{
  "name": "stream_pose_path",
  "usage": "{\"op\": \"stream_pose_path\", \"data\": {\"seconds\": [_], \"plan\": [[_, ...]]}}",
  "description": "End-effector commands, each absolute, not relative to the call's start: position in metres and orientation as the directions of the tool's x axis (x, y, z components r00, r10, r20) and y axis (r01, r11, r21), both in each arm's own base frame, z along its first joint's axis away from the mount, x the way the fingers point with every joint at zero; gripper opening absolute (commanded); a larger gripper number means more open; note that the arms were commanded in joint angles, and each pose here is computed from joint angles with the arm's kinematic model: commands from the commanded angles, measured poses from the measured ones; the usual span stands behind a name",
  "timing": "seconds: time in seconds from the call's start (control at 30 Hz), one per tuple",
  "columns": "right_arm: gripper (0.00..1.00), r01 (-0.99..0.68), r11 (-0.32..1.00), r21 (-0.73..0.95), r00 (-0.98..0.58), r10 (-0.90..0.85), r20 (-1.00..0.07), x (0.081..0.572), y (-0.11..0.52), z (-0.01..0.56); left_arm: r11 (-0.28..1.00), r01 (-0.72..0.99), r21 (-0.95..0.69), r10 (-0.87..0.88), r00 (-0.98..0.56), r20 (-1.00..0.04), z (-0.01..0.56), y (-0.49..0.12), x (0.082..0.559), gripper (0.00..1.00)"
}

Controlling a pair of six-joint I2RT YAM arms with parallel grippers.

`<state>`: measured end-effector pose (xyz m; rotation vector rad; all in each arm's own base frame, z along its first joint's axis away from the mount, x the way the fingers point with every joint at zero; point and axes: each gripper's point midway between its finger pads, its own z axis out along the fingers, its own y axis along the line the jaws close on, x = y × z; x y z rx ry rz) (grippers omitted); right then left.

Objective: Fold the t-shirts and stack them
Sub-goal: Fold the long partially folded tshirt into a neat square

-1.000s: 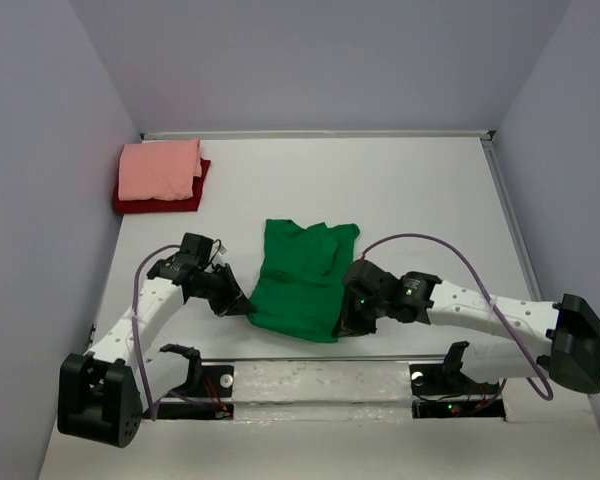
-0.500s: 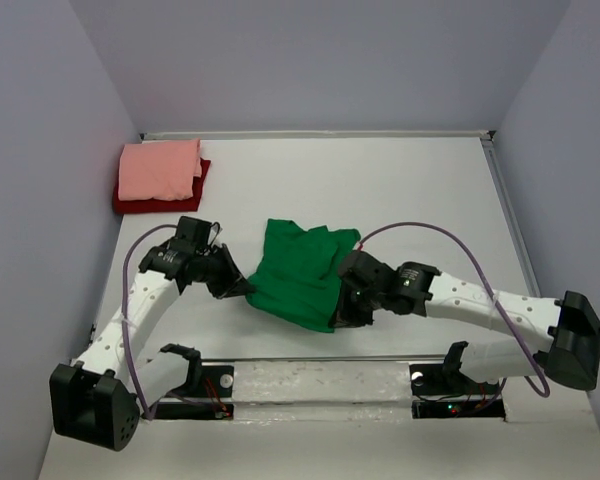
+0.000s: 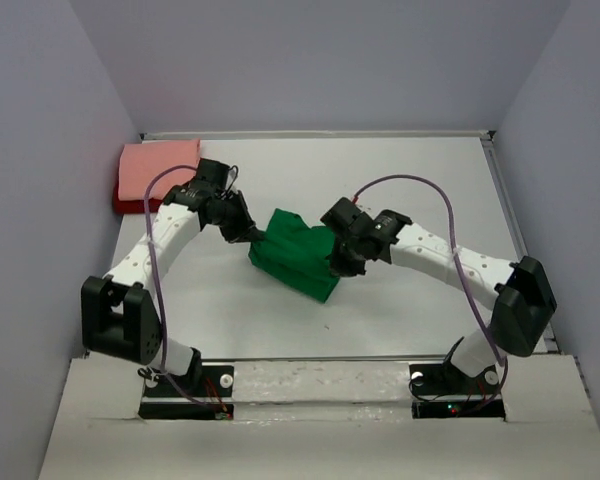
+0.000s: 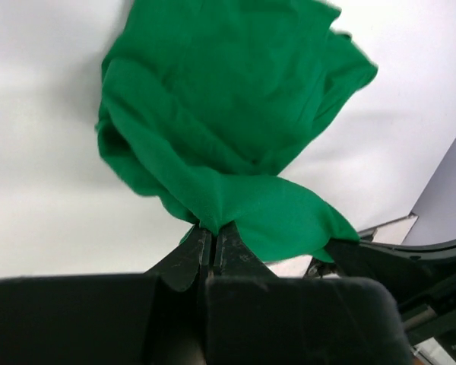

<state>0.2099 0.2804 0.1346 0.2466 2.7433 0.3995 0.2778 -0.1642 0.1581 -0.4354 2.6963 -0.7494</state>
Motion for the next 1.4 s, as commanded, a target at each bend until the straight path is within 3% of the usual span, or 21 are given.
{"op": "stream_pose_path", "data": {"seconds": [0.0, 0.3, 0.63, 0.93, 1.37], "plan": [[0.0, 0.151, 0.961, 0.232, -0.884, 0.236, -0.403, 0.262, 0.245, 0.142, 0.847, -0.083, -0.524, -0.29, -0.9, -0.326, 0.17, -0.176, 0.335, 0.0], [0.0, 0.173, 0.966, 0.194, -0.876, 0.241, -0.417, 0.329, 0.203, 0.126, 0.847, -0.02, -0.53, -0.229, -0.916, -0.331, 0.156, -0.205, 0.401, 0.0], [0.0, 0.09, 0.98, 0.178, -0.918, 0.151, -0.368, 0.386, 0.208, 0.068, 0.865, 0.004, -0.503, -0.146, -0.955, -0.258, 0.085, -0.23, 0.447, 0.0], [0.0, 0.091, 0.983, 0.16, -0.904, 0.149, -0.4, 0.436, 0.195, 0.065, 0.867, 0.015, -0.498, -0.129, -0.959, -0.254, 0.074, -0.231, 0.449, 0.0], [0.0, 0.042, 0.987, 0.156, -0.882, 0.109, -0.458, 0.465, 0.203, 0.098, 0.874, -0.023, -0.485, -0.174, -0.948, -0.268, 0.074, -0.219, 0.431, 0.0]]}}
